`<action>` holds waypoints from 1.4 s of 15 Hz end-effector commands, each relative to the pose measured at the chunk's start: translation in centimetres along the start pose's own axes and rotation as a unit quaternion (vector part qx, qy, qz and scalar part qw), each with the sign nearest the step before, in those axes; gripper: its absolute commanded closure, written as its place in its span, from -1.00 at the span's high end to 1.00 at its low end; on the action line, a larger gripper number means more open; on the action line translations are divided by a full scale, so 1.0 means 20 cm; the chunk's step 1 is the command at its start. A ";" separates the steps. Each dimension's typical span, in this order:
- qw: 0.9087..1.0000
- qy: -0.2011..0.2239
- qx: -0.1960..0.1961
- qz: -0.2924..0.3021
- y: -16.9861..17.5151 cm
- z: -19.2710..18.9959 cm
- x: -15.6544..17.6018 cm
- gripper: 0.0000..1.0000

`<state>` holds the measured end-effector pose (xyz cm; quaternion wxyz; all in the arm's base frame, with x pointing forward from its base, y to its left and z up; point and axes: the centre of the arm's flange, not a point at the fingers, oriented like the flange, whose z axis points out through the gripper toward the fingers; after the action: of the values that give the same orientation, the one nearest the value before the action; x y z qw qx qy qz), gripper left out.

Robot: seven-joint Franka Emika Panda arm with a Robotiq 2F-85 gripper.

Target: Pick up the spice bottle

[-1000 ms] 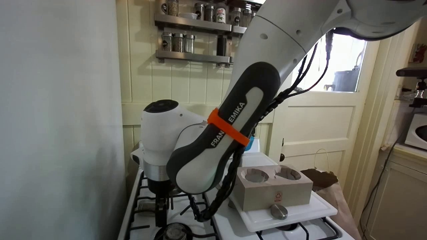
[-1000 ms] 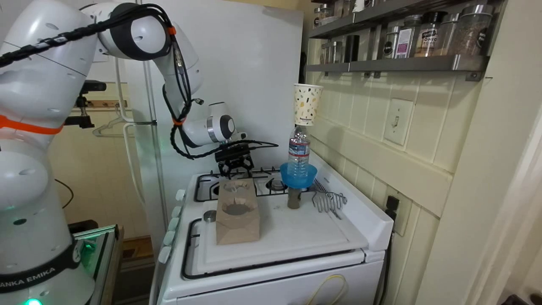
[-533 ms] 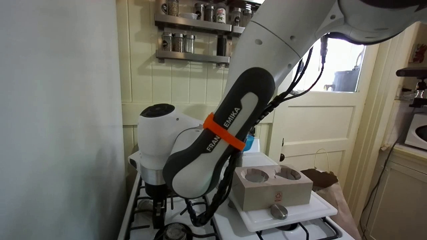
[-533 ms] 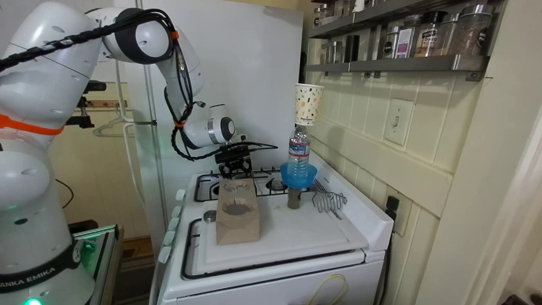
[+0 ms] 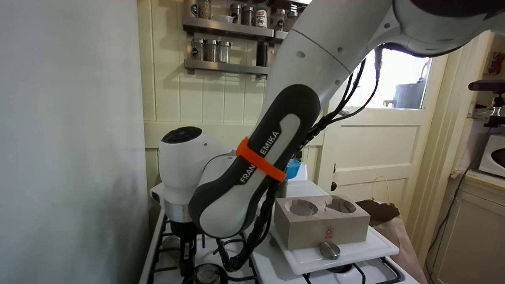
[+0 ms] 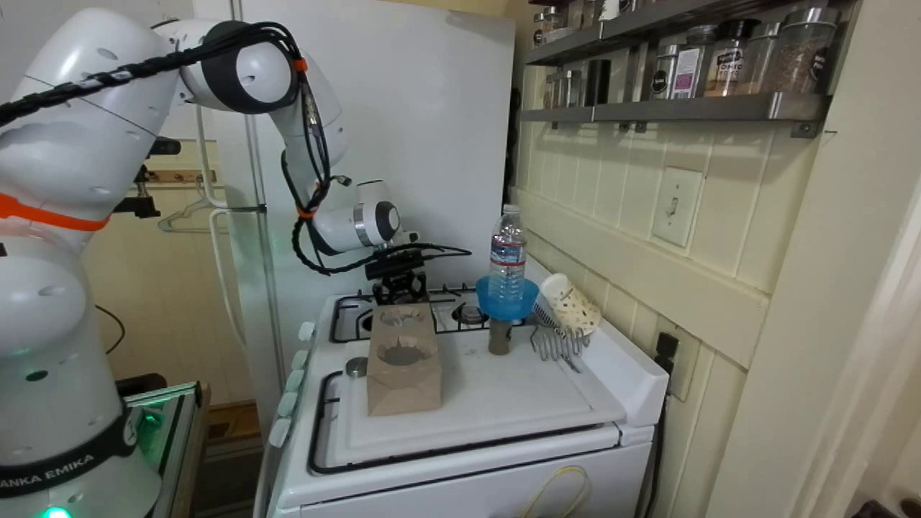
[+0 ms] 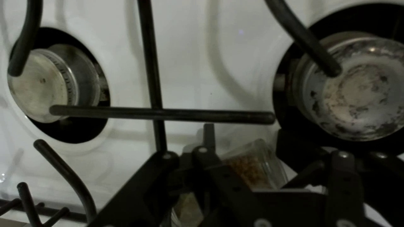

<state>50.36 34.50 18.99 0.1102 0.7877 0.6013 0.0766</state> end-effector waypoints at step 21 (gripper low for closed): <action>1.000 0.016 0.011 0.012 -0.01 -0.12 0.03 -0.09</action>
<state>50.47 35.45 21.00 0.0986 0.7902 0.5978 0.0923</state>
